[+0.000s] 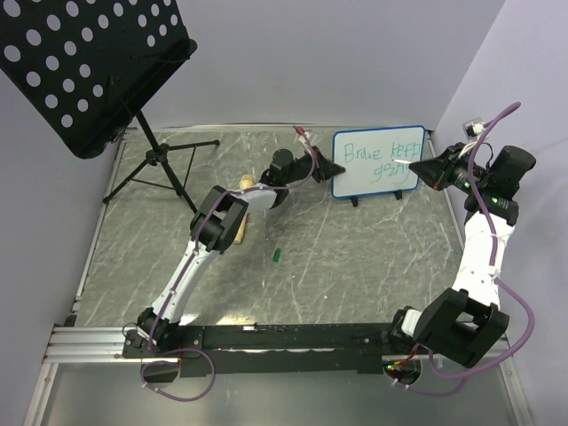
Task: Write a sentence on the whiteboard
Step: Put down the whiteboard on the whiteboard stand, then pick up the pen cap from the center of the board, then insert the whiteboard marker without the cap into the pen cap.
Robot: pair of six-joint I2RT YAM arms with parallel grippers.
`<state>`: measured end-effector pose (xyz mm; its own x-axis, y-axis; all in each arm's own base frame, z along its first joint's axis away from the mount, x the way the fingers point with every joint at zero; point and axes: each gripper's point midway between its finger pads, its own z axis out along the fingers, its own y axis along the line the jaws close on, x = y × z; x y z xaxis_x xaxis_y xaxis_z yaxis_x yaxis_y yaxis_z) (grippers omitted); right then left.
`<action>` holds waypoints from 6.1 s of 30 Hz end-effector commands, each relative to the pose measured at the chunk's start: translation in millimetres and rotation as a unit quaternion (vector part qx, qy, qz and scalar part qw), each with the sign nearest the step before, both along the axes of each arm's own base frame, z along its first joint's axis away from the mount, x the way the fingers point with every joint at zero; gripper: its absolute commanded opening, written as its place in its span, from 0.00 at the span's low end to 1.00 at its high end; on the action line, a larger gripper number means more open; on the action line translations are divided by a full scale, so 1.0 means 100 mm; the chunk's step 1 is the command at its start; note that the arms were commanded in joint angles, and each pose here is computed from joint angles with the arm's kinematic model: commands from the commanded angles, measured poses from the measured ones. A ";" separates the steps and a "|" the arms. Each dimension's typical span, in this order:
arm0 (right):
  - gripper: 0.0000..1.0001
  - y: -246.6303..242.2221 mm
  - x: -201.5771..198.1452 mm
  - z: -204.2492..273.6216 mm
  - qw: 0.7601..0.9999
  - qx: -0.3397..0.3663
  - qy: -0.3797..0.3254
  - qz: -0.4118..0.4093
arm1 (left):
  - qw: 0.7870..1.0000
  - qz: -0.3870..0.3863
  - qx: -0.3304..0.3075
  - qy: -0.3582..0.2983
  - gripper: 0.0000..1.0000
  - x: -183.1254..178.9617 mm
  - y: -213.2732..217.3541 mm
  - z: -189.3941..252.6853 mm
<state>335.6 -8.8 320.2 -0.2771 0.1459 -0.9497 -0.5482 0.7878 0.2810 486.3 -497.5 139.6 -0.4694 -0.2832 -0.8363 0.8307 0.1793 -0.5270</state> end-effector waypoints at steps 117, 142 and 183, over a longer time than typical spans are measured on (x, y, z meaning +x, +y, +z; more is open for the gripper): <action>0.00 0.95 0.09 -0.52 0.984 -0.013 0.055 0.172 | 0.700 0.205 0.664 0.166 0.31 -2.27 1.95 -1.27; 0.00 0.94 0.06 -0.46 0.984 -0.010 0.048 0.172 | 0.717 0.181 0.642 0.202 0.25 -2.52 2.06 -1.41; 0.00 2.10 -0.35 -2.21 0.873 0.066 0.355 0.329 | 0.891 0.181 0.416 0.006 0.13 -2.36 1.83 -0.90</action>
<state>298.1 189.0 101.3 -0.8659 -0.1377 -0.4809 -0.4976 0.3353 0.8000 244.3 -302.1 28.6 -0.5497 0.3433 -0.7616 0.6002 0.7964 -0.0741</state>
